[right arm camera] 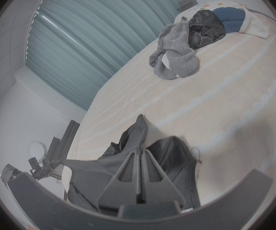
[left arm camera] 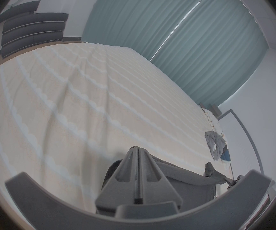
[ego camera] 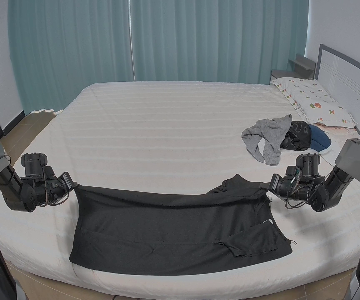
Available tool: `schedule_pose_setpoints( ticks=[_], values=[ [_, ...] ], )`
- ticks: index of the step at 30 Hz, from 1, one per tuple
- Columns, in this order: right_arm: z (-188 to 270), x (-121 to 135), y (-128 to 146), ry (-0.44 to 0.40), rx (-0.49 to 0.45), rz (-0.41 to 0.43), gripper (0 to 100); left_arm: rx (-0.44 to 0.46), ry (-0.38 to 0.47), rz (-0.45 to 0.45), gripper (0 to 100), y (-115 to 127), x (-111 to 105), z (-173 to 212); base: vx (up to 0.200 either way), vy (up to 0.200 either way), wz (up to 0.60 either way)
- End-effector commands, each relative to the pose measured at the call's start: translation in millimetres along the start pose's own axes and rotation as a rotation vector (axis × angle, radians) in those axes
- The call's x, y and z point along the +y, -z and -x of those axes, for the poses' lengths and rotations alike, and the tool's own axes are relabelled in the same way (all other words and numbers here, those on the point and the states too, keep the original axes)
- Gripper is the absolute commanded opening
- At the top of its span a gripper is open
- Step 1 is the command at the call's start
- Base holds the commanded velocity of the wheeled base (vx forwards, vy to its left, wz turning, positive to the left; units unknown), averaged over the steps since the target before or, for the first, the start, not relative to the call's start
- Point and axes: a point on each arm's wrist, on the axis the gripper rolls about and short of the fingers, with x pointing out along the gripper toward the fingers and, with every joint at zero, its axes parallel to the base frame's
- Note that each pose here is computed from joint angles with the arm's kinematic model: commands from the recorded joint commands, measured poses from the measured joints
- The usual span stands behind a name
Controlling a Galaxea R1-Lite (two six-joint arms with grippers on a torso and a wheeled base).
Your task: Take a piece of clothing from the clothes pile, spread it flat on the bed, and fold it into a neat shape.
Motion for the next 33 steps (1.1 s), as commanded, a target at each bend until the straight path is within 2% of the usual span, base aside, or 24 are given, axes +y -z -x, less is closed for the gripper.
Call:
schedule_pose_setpoints(
  ticks=[1, 6, 14, 22, 25, 33],
  values=[
    [21.8, 0.4, 11.1, 0.01, 0.04, 0.024, 0, 0.032, -0.017, -0.023, 0, 10.8, 3.5, 11.7, 0.0, 0.0, 0.0],
    [36.6, -4.1, 28.6, 0.015, 0.108, 0.055, 0, 0.08, -0.047, -0.099, 0, 24.8, 13.7, 19.3, 0.0, 0.0, 0.0],
    [49.3, -9.5, 45.1, 0.038, 0.163, 0.099, 0, 0.104, -0.063, -0.119, 0, 32.2, 18.7, 27.0, 0.0, 0.0, 0.0],
    [59.2, -8.6, 45.8, 0.036, 0.164, 0.104, 0, 0.127, -0.034, -0.16, 0, 38.1, 16.4, 41.5, 0.0, 0.0, 0.0],
    [64.3, -12.5, 50.4, 0.032, 0.187, 0.102, 0, 0.164, -0.047, -0.204, 0, 48.6, 22.1, 45.0, 0.0, 0.0, 0.0],
    [66.4, -20.0, 64.4, 0.049, 0.241, 0.135, 0, 0.22, -0.068, -0.203, 0, 61.1, 31.3, 42.0, 0.0, 0.0, 0.0]
  ],
)
